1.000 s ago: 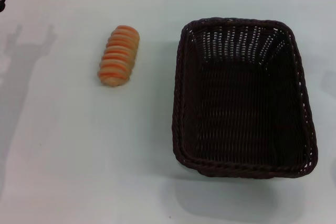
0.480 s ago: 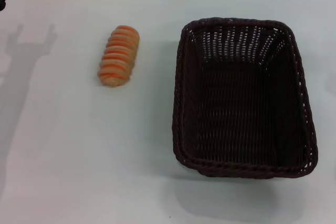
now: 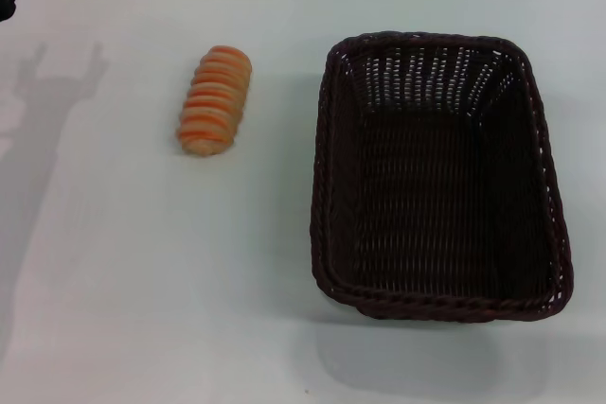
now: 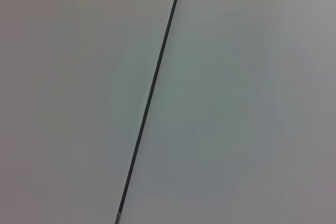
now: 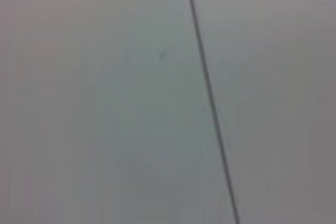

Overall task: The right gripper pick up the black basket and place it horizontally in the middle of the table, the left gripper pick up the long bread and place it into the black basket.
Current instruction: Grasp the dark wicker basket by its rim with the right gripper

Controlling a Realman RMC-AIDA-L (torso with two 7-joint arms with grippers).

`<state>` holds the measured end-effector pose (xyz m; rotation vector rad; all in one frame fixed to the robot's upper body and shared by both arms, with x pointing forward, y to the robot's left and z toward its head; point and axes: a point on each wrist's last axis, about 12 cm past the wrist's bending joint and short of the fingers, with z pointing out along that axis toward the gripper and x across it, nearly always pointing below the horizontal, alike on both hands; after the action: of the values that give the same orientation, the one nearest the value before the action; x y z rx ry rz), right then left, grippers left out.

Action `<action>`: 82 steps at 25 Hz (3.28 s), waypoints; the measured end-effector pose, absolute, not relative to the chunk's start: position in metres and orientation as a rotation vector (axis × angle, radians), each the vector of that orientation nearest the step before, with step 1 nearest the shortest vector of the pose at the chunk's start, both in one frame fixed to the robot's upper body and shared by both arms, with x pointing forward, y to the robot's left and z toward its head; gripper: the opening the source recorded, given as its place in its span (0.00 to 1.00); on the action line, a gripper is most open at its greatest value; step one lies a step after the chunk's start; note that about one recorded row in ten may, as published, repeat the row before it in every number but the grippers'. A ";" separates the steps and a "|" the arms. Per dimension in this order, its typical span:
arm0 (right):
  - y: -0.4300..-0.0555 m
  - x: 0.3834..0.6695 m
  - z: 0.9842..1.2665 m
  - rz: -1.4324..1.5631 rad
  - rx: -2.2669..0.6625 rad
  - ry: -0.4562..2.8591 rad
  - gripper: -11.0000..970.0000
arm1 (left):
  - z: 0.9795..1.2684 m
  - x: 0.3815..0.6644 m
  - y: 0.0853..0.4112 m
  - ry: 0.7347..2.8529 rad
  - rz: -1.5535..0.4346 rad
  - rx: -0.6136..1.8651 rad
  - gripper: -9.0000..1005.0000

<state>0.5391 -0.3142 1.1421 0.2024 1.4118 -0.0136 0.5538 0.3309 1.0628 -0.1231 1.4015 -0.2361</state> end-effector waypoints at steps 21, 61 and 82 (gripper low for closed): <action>-0.274 0.575 1.216 0.215 -0.094 1.998 0.68 | 1.063 0.554 0.329 1.398 -0.246 -0.120 0.86; -0.243 0.572 1.171 0.374 -0.138 2.500 0.60 | 1.070 0.552 0.338 1.352 -0.231 -0.133 0.86; -0.231 0.582 1.155 0.393 -0.166 2.539 0.56 | 1.074 0.551 0.338 1.322 -0.235 -0.125 0.86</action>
<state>0.5819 -0.2309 1.1550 -0.1664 2.5393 0.3926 0.5515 0.3384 1.0738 -0.1252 1.3225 -0.2349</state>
